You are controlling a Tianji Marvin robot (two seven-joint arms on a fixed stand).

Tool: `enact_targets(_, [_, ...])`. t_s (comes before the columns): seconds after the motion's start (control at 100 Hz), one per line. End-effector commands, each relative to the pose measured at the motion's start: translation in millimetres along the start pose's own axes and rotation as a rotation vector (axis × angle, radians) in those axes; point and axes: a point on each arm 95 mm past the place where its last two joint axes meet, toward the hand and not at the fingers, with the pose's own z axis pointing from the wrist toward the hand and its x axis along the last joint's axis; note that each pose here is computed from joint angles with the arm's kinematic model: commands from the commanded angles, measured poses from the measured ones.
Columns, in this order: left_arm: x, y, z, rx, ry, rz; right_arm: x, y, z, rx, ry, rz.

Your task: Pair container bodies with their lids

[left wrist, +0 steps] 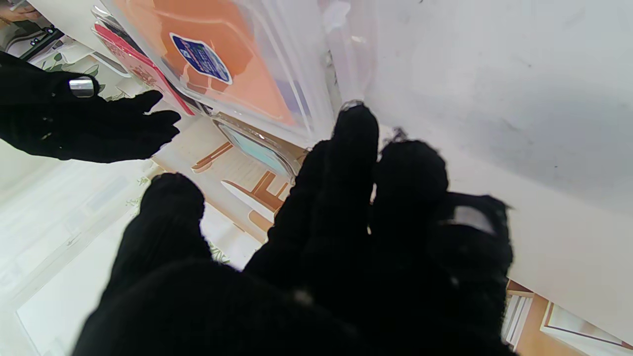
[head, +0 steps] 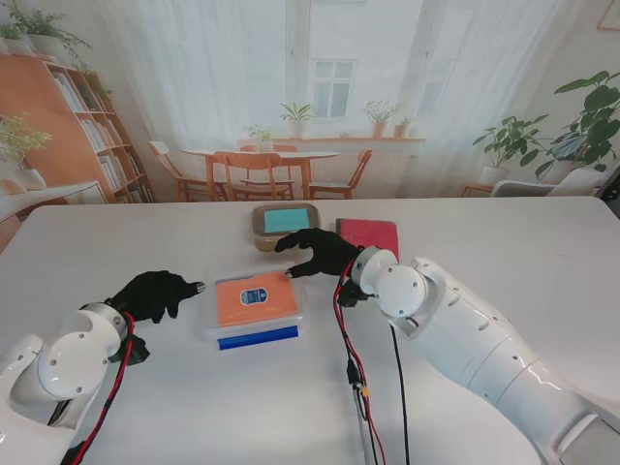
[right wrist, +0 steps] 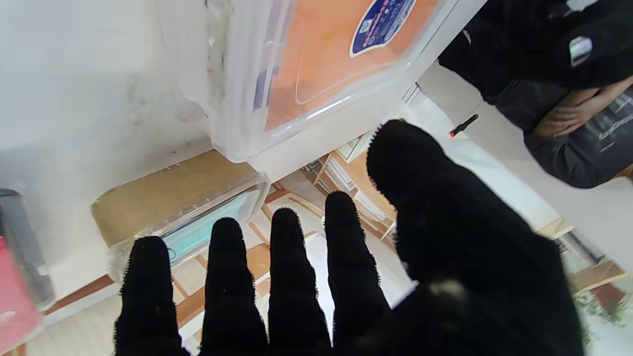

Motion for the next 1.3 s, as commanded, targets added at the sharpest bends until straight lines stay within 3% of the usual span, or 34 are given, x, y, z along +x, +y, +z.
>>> enact_targets(0.0, [-1.0, 5.3, -1.7, -0.013, -0.006, -0.011, 6.3, 4.4, 7.7, 0.01, 0.014, -0.002])
enact_targets(0.53, [-6.5, 6.1, -7.6, -0.02, -0.015, -0.024, 3.8, -6.8, 39.8, 0.133, 0.008, -0.089])
enact_targets(0.83, [-7.7, 5.4, -7.9, -0.028, -0.01, -0.031, -1.3, -14.1, 37.6, 0.219, -0.023, -0.174])
enact_targets(1.29, [-5.8, 5.9, -5.2, -0.042, -0.001, -0.049, -3.5, -15.0, 24.8, 0.255, -0.074, -0.245])
